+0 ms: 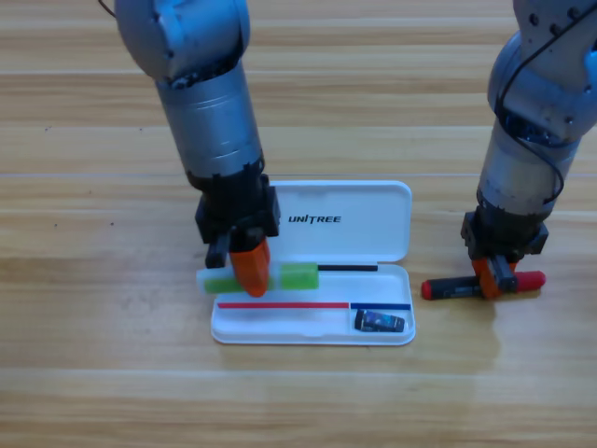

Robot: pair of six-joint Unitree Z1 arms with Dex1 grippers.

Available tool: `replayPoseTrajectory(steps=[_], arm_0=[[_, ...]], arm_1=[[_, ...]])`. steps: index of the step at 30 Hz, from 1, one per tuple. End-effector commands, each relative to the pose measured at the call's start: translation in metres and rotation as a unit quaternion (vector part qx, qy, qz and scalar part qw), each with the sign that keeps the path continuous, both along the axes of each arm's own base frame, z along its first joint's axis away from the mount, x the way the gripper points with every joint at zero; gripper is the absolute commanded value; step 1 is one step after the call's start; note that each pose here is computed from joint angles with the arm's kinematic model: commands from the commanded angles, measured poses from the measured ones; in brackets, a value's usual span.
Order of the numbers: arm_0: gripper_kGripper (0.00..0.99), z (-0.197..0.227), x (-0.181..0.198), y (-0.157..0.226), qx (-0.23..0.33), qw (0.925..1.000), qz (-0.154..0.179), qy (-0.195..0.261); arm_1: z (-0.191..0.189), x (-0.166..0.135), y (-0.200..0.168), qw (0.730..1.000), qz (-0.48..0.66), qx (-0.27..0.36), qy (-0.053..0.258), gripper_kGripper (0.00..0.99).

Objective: Clean up eraser and pencils

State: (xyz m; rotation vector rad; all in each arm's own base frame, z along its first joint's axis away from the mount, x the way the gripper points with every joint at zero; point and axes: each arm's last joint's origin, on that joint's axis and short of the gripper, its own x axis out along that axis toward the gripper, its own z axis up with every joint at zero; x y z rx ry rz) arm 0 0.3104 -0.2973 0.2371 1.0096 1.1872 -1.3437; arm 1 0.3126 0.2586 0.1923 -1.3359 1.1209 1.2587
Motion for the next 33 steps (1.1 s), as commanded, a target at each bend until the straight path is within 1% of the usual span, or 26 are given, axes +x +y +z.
replayPoseTrajectory(steps=[1, 6, 10, 18, 33], arm_0=[[0.0, -0.027, -0.006, -0.022, 0.021, 0.9994, -0.016, 0.023], [0.0, -0.031, -0.007, -0.029, 0.022, 0.9993, -0.019, 0.025], [0.0, -0.036, -0.007, -0.034, 0.025, 0.9991, -0.019, 0.027], [0.0, -0.041, -0.008, -0.039, 0.028, 0.999, -0.019, 0.029], [0.0, -0.051, -0.008, -0.038, 0.039, 0.9983, -0.022, 0.036]], arm_1=[[0.035, -0.017, -0.013, 0.999, -0.035, 0.011, 0.002, 0.0], [0.063, -0.034, -0.014, 0.998, -0.056, 0.024, -0.009, 0.0], [0.073, -0.045, -0.014, 0.998, -0.056, 0.032, -0.011, 0.0], [0.074, -0.05, -0.009, 0.998, -0.052, 0.036, -0.007, 0.0], [0.076, -0.049, -0.006, 0.998, -0.054, 0.04, -0.008, 0.0]])
